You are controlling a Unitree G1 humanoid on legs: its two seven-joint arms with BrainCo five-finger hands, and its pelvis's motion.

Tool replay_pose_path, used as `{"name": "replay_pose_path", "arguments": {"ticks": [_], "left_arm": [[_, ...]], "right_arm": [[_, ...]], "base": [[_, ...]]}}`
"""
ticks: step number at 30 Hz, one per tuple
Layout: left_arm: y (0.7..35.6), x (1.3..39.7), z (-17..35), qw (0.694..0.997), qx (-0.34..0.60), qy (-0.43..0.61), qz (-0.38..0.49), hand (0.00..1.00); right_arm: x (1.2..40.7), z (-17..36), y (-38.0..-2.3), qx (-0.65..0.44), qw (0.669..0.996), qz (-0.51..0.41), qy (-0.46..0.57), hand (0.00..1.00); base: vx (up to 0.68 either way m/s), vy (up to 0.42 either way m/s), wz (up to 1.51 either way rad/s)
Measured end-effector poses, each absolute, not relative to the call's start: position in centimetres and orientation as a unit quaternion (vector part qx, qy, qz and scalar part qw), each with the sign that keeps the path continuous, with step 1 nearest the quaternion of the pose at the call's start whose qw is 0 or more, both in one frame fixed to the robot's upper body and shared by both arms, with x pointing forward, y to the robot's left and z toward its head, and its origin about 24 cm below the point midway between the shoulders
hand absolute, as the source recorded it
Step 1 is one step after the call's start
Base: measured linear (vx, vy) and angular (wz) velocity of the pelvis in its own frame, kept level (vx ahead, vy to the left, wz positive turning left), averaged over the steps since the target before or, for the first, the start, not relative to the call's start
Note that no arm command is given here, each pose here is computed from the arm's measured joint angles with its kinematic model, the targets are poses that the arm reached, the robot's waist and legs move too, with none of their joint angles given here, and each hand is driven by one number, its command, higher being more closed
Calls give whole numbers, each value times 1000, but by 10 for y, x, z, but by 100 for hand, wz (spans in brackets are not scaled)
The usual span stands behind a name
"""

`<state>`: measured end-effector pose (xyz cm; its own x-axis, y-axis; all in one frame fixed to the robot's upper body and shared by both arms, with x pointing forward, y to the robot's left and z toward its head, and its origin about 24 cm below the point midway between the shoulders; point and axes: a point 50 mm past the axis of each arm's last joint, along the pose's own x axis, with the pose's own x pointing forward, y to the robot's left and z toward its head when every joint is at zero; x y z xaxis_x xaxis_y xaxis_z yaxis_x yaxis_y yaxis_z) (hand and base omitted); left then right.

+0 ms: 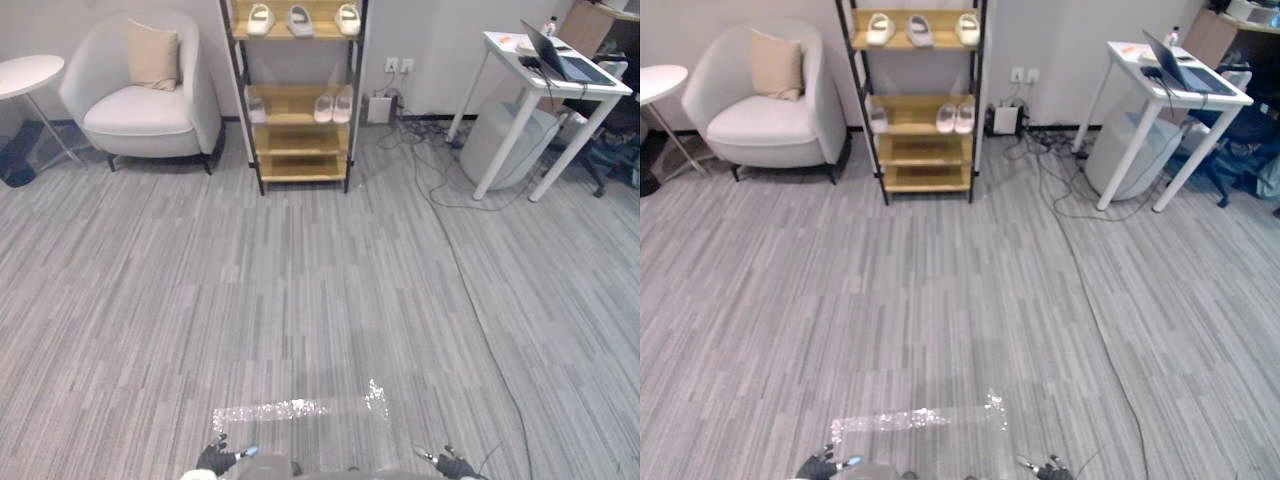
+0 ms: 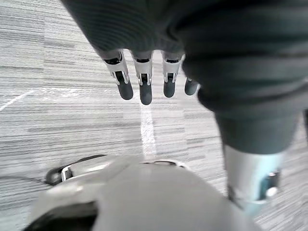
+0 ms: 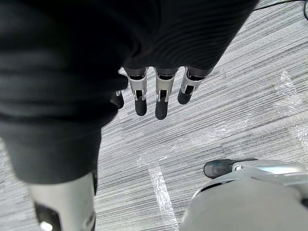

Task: Organize the slippers on the shoe rack

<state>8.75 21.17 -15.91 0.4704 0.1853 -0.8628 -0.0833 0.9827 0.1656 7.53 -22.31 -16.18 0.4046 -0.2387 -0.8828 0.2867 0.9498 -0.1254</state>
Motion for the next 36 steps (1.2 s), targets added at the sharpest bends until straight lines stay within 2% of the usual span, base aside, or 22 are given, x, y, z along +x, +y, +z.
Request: {"name": "replay_pose_path", "arguments": {"ticks": [7, 10, 17, 22, 25, 27, 31, 36], "left_arm": [[209, 91, -158, 862, 41, 497, 90, 0], [220, 88, -157, 859, 44, 500, 106, 0], [221, 89, -158, 853, 65, 510, 87, 0], [197, 117, -155, 873, 50, 483, 56, 0], [191, 118, -155, 875, 44, 480, 50, 0], [184, 123, -155, 877, 34, 477, 49, 0], [171, 119, -158, 874, -6, 482, 65, 0], [176, 128, -151, 885, -30, 454, 96, 0]], "right_arm": [[77, -160, -228, 13, 837, -164, 522, 0], [74, -163, -221, 20, 835, -160, 526, 0], [82, -161, -219, 26, 840, -160, 518, 0], [101, -154, -227, 16, 857, -160, 489, 0], [90, -159, -216, 28, 850, -153, 504, 0], [94, -156, -226, 17, 851, -158, 500, 0], [86, -157, -229, 30, 845, -175, 505, 0], [84, -156, -229, 24, 848, -176, 499, 0]], "base": [[189, 183, -22], [417, 302, -20], [481, 171, -9], [447, -82, 18], [550, -225, 20], [403, -191, 15], [382, -236, 41], [311, -121, 14]]}}
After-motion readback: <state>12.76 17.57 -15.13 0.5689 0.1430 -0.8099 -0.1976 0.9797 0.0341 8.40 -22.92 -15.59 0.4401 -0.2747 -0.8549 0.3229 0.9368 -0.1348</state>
